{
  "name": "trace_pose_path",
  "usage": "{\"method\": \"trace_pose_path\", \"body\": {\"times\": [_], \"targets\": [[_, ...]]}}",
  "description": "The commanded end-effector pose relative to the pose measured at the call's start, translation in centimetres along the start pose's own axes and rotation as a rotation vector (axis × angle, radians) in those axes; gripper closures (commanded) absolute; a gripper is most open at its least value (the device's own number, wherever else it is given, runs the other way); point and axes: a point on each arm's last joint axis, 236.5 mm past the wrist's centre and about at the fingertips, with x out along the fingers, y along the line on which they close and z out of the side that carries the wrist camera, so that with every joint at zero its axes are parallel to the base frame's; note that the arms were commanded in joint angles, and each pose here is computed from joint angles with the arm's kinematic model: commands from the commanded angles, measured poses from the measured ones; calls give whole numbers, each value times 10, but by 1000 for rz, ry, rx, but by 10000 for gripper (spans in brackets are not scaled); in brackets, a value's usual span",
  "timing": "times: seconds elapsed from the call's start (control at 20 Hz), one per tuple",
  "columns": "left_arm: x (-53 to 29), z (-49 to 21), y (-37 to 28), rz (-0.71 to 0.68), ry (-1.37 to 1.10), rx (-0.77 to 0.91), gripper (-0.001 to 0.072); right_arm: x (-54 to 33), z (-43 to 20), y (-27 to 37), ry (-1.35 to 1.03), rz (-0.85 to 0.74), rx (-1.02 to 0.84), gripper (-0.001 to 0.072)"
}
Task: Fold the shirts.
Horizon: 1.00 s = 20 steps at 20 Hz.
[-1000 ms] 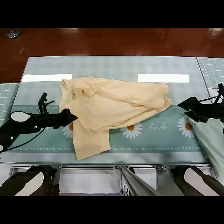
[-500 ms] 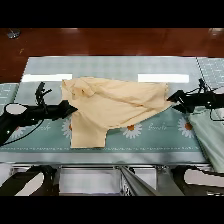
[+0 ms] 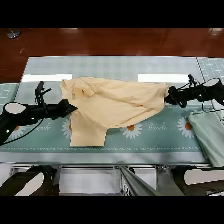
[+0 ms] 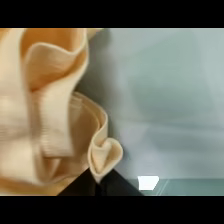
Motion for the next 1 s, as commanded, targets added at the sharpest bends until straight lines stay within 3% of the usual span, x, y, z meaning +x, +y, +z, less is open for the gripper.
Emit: {"method": "trace_pose_path", "body": {"times": [0.0,0.25,0.4,0.7,0.95], "targets": [[-8,17,-18,-26,-28,40,671,-26,5,33,18,47,-94,689],[-129,132,-157,-179,-324,344,671,-200,60,159,-378,128,-406,689],[-252,165,-246,-196,-589,587,671,-341,28,235,-703,124,-620,689],[-433,118,-264,340,-935,781,671,-501,-134,257,-1152,5,-768,689],[-488,27,-285,389,-1085,866,671,-544,-230,237,-1325,-47,-763,689]]}}
